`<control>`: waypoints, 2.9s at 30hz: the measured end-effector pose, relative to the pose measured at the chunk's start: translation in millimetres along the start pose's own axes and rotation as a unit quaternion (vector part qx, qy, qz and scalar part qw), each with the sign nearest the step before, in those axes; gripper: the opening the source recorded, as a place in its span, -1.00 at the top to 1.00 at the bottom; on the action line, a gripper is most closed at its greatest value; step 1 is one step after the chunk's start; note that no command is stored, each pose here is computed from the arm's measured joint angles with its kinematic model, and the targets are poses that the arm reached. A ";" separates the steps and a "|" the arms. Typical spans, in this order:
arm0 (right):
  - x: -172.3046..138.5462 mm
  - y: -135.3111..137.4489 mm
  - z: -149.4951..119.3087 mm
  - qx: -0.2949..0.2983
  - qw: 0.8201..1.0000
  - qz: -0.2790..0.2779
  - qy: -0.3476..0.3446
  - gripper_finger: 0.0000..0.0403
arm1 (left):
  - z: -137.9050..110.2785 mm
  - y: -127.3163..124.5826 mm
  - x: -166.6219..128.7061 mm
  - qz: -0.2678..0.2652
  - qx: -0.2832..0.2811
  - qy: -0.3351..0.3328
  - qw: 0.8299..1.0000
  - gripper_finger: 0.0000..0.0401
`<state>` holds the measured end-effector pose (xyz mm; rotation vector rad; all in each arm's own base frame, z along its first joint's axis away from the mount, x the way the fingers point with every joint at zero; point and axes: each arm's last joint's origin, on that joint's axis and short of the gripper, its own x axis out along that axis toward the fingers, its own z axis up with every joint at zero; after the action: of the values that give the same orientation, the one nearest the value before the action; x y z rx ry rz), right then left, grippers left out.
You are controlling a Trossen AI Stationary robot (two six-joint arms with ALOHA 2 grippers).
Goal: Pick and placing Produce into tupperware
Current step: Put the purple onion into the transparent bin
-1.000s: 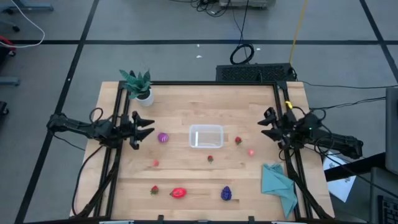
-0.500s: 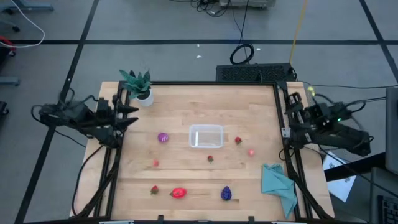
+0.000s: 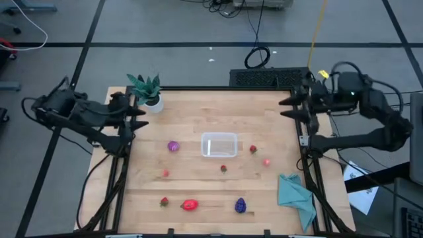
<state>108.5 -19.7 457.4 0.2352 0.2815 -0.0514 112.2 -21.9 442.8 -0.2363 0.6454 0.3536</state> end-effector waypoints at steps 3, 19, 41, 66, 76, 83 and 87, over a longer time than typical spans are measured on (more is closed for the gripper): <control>0.6 -1.8 4.3 0.046 0.995 -0.055 0.065 0.10 | 3.4 -6.4 6.7 0.044 -0.022 0.063 0.997 -0.01; 20.8 -10.0 -9.8 0.096 0.966 -0.115 0.209 0.10 | -28.3 -62.7 131.7 0.142 0.026 0.310 0.940 -0.01; 14.7 -8.7 -10.1 0.120 0.965 -0.118 0.199 0.10 | -77.6 -60.4 201.8 0.171 0.117 0.374 0.904 -0.03; 14.8 -8.7 -10.1 0.133 0.964 -0.121 0.197 0.10 | -90.5 -24.3 244.2 0.136 0.086 0.373 0.914 -0.53; 14.9 -8.7 -10.0 0.133 0.964 -0.121 0.197 0.10 | -120.3 -8.5 262.1 0.114 0.064 0.390 0.911 -0.54; 14.9 -8.7 -10.0 0.133 0.964 -0.121 0.197 0.10 | -121.3 -8.3 265.5 0.107 0.062 0.379 0.917 -0.54; 14.9 -8.7 -10.0 0.133 0.964 -0.121 0.197 0.10 | -119.8 -10.2 267.6 0.087 0.064 0.371 0.922 -0.54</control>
<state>119.4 -26.1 442.0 0.4797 0.7013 -0.2869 249.9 -3.8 184.4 -0.1842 1.4420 0.3900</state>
